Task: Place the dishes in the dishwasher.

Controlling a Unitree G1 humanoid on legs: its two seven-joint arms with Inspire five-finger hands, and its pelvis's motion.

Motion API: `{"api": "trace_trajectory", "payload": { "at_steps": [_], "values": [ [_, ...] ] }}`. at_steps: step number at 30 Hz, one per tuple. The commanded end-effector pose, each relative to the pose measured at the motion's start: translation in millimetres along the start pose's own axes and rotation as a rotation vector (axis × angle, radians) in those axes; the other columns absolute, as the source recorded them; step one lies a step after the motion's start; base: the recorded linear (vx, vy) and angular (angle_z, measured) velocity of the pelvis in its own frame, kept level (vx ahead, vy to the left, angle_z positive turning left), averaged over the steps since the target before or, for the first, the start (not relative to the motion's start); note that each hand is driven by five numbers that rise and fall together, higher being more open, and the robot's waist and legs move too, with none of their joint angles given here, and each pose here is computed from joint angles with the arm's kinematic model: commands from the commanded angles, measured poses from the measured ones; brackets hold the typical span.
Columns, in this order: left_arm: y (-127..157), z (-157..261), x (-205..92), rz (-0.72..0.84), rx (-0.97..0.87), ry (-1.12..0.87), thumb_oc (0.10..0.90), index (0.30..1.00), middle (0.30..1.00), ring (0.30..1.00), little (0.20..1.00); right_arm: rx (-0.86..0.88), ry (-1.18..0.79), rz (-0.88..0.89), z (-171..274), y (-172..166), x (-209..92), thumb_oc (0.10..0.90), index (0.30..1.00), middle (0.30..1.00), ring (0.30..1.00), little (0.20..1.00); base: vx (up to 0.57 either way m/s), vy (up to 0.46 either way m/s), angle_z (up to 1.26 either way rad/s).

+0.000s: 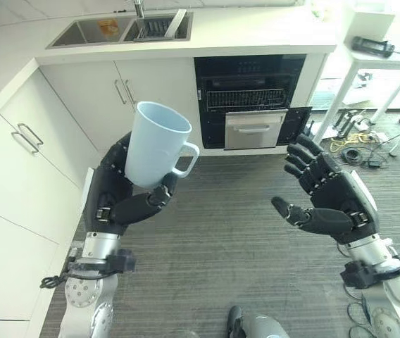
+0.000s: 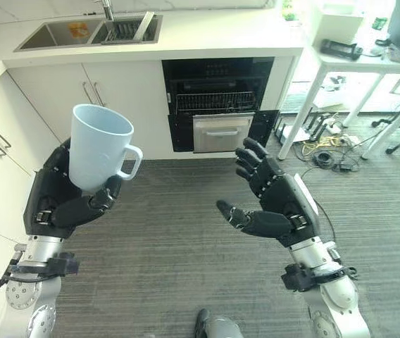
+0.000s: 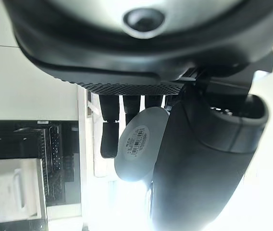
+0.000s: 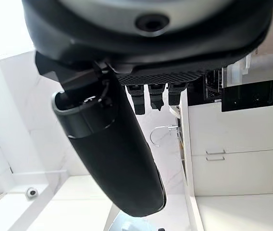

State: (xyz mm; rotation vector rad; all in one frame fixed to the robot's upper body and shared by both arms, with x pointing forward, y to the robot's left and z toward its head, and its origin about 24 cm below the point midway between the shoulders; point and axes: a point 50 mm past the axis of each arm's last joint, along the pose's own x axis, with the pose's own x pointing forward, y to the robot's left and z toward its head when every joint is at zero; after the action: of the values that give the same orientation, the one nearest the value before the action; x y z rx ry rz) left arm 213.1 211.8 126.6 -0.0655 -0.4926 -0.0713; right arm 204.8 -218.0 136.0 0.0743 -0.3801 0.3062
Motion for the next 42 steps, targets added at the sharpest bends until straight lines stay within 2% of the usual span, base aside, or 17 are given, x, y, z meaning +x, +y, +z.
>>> {"api": "trace_trajectory", "payload": {
  "at_steps": [1,8,18,23,32,35,42],
  "values": [
    [-6.9,45.0,14.7,-0.081,0.058,-0.283,0.4,0.3,0.3,0.3,0.3,-0.012,-0.258,0.068,35.3,10.1,24.5,0.8,0.9,0.9,0.9,0.9,0.23,0.008,-0.22],
    [-4.6,40.5,8.2,-0.096,0.069,-0.266,0.4,0.3,0.3,0.3,0.3,0.012,-0.243,0.071,27.6,18.1,22.6,0.8,0.9,0.9,0.9,0.9,0.23,0.034,-0.3],
    [-11.4,51.2,20.7,-0.167,0.101,-0.33,0.4,0.3,0.3,0.3,0.3,0.023,-0.287,0.057,32.2,22.3,21.3,0.8,0.9,0.9,0.9,0.9,0.26,0.121,-0.27],
    [-10.8,54.1,25.2,-0.175,0.152,-0.343,0.4,0.3,0.3,0.3,0.3,0.078,-0.28,0.091,23.1,36.4,28.1,0.8,0.9,0.9,0.9,0.9,0.24,0.091,-0.13],
    [-1.6,66.2,24.0,-0.121,0.183,-0.374,0.4,0.3,0.3,0.3,0.3,0.105,-0.28,0.204,28.6,43.2,32.9,0.8,0.9,0.9,0.9,0.9,0.33,-0.411,-0.14],
    [0.2,64.9,19.9,-0.084,0.128,-0.361,0.4,0.3,0.3,0.3,0.3,0.119,-0.287,0.247,35.7,45.2,36.9,0.8,0.9,0.9,0.9,0.9,0.46,-0.575,0.23],
    [-8.1,57.6,14.0,-0.102,0.042,-0.331,0.4,0.3,0.3,0.3,0.3,0.063,-0.226,0.21,33.6,33.7,28.0,0.8,0.9,0.9,0.9,0.9,0.37,-0.379,0.38]
  ]
}}
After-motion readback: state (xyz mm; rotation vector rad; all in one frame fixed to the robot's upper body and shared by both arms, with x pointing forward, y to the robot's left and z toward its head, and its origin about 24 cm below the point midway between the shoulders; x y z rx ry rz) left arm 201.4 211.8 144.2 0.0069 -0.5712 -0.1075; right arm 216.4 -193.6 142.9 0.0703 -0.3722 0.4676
